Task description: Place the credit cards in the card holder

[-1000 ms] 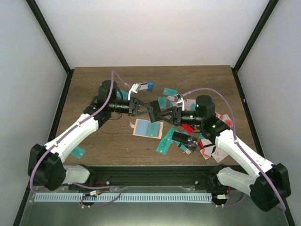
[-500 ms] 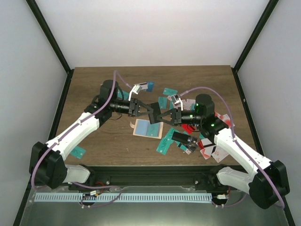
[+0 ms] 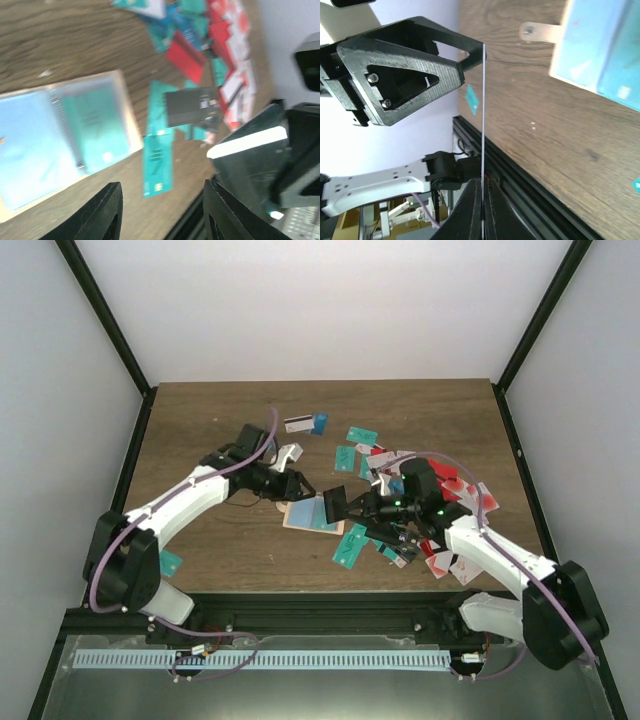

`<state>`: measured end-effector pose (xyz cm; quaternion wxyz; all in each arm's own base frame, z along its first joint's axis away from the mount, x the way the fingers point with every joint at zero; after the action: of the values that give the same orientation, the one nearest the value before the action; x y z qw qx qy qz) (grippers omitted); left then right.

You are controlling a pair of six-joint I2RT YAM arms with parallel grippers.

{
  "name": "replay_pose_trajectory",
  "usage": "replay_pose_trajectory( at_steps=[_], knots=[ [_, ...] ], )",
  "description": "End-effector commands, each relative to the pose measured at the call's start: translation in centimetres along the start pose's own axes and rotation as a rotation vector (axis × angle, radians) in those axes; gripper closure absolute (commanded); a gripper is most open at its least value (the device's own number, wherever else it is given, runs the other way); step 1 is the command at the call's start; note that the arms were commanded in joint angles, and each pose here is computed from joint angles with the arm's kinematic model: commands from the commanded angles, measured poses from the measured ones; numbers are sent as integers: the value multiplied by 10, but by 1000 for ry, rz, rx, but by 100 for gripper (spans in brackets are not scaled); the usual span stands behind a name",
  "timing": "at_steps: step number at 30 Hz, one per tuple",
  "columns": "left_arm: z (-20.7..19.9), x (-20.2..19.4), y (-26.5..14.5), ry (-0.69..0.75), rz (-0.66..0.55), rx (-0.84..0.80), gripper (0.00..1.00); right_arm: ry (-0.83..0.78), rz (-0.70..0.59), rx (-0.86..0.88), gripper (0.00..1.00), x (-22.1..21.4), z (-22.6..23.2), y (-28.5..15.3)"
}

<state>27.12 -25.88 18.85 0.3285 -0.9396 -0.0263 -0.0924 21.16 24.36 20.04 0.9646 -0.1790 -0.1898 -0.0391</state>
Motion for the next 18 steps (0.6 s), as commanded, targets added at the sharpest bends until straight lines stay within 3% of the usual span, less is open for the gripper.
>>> replay_pose_trajectory(
  at_steps=[1,10,18],
  knots=[
    [62,-7,15,-1,32,264,54,49,17,-97,99,-4,-28,11],
    [115,7,34,-27,29,483,51,68,91,-141,99,-2,-53,44],
    [139,12,38,-24,28,574,51,77,153,-166,99,3,-69,71]
  ],
)
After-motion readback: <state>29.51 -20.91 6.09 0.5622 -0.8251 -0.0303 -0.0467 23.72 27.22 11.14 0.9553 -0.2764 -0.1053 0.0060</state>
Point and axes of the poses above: each gripper's point midway between its finger pads, its own y axis out along the fingers, its own z axis along the line the jaws close on, x = y × z, the point moved 2 cm from there along -y, back along the fingers, and after that the axes turned 14 degrees about -y, right-handed, at the moved point
